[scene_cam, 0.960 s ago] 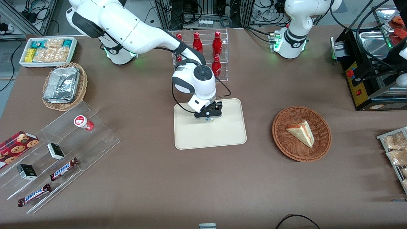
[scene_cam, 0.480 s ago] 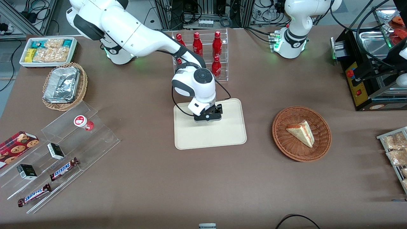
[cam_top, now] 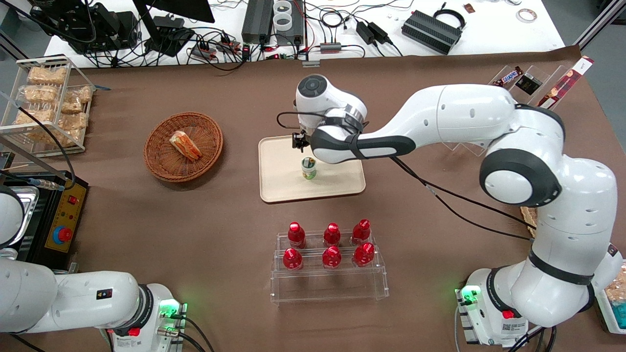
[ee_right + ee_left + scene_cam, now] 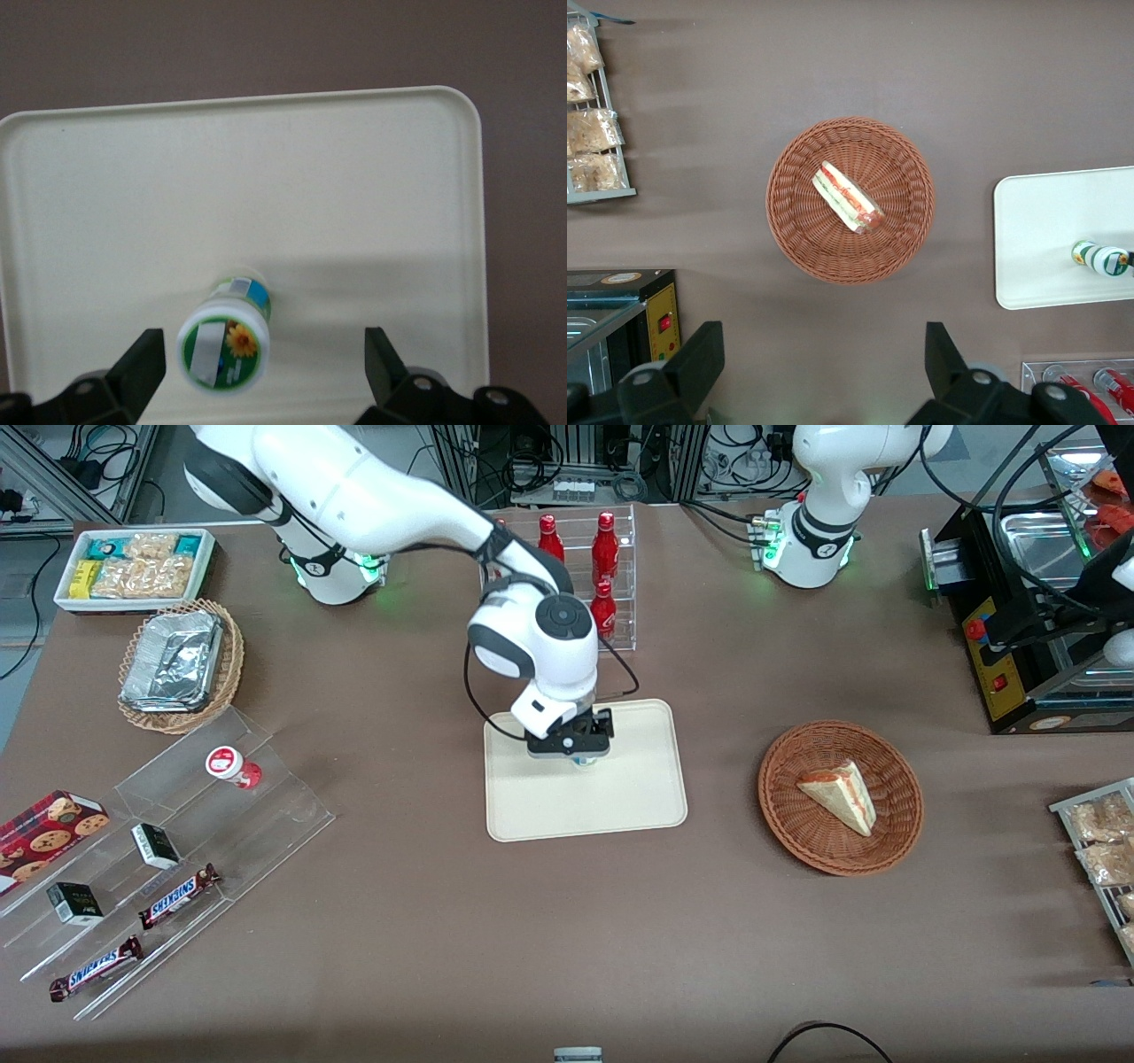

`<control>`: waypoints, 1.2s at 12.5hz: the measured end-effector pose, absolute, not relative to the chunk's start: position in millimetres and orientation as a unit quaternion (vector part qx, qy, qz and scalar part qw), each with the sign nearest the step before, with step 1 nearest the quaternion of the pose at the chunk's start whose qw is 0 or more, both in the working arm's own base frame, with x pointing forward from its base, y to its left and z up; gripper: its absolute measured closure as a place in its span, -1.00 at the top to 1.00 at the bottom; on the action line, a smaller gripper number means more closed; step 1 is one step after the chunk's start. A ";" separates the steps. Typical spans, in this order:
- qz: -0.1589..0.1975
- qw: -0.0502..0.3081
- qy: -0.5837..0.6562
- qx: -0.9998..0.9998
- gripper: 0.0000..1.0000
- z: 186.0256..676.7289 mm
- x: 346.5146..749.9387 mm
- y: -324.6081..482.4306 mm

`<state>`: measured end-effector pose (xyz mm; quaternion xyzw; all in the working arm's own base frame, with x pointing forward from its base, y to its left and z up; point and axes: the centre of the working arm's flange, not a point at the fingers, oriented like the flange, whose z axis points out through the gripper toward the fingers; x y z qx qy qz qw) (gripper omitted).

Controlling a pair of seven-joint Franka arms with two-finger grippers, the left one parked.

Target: Place green gum on tray

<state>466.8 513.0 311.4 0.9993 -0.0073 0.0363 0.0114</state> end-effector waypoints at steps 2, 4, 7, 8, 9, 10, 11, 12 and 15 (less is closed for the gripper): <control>0.014 0.020 -0.011 1.000 1.00 353.7 471.9 492.0; 0.005 0.025 -0.008 1.000 1.00 395.0 485.6 453.5; -0.029 0.036 -0.009 0.999 1.00 455.2 501.5 374.6; -0.042 0.027 -0.008 0.999 1.00 477.6 508.6 343.4; -0.052 0.016 -0.009 0.999 1.00 499.5 517.2 306.5; -0.057 0.010 -0.012 0.998 1.00 517.5 524.8 268.6; -0.062 0.011 -0.012 0.998 1.00 531.7 530.0 231.3; -0.068 0.013 -0.010 0.998 1.00 542.5 533.1 197.0; -0.083 0.014 -0.017 0.996 1.00 559.0 539.6 104.9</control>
